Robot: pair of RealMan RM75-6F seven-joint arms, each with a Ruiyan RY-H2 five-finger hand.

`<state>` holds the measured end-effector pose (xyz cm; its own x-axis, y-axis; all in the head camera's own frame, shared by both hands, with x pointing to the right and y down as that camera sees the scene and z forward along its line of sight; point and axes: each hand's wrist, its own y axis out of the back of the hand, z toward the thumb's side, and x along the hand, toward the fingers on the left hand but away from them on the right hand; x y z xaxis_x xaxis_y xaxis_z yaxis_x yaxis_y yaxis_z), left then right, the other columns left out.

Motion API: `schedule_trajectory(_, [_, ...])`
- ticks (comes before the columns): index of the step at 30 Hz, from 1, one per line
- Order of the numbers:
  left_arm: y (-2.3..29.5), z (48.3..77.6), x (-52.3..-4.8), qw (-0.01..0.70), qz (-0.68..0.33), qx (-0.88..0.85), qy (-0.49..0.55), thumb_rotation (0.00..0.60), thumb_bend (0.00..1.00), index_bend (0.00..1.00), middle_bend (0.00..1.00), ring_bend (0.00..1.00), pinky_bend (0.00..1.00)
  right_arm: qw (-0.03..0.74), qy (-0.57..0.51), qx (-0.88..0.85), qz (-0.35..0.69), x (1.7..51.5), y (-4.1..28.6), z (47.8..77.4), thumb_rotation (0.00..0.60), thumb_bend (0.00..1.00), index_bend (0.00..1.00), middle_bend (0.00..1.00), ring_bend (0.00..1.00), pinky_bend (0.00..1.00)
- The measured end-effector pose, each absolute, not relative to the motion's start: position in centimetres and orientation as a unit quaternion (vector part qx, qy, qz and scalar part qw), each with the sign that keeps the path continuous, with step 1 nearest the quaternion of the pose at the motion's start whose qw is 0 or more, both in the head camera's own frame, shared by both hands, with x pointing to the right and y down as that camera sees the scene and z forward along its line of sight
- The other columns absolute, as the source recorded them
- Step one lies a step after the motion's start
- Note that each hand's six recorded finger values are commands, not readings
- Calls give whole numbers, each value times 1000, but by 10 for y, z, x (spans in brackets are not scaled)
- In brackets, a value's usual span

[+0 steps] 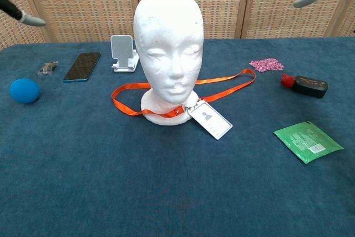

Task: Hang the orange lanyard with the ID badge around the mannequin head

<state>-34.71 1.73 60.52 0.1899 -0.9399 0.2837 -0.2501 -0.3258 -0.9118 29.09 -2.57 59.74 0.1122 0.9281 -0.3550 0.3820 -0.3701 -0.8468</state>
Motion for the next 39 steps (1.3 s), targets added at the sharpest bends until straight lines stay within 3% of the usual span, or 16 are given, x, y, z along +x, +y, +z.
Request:
schedule_trajectory(10, [106,582,-421,348,-540,-614,459,600,0,0,0,0,0,418,-383,-676,471,329,51,587,600,0,23,0,0,0])
schedule_trajectory(19, [167,566,-460,330,-602,-571,449,600,0,0,0,0,0,417,-322,-705,474,343,126,602,600,0,22,0,0,0])
schedule_trajectory(20, [172,562,-463,332,-607,-565,449,600,0,0,0,0,0,415,-313,-711,474,340,133,606,600,8,23,12,0,0])
schedule_trajectory(22, [181,554,-467,331,-615,-559,447,600,0,0,0,0,0,410,-292,-722,475,335,146,615,600,70,29,129,46,5])
schedule_trajectory(23, [184,551,-468,331,-617,-557,447,600,0,0,0,0,0,409,-286,-725,475,332,149,618,600,148,33,257,143,56])
schedule_trajectory(25, [186,548,-470,332,-617,-555,448,600,0,0,0,0,0,405,-272,-732,475,323,157,627,600,316,36,476,378,263])
schedule_trajectory(26, [186,548,-471,332,-616,-556,448,600,0,0,0,0,0,402,-265,-736,475,319,160,631,600,423,38,574,499,432])
schedule_trajectory(27, [186,548,-471,332,-616,-557,448,600,0,0,0,0,0,398,-259,-741,475,315,162,634,600,520,40,641,587,582])
schedule_trajectory(30, [185,549,-473,330,-616,-559,446,600,0,0,0,0,0,385,-236,-757,472,297,169,647,600,694,50,709,711,838])
schedule_trajectory(33, [185,551,-473,328,-614,-562,446,600,0,0,0,0,0,375,-214,-774,464,275,171,657,600,778,65,723,751,927])
schedule_trajectory(39, [184,552,-473,325,-612,-567,445,600,0,0,0,0,0,356,-176,-793,461,238,171,673,600,830,69,734,770,960])
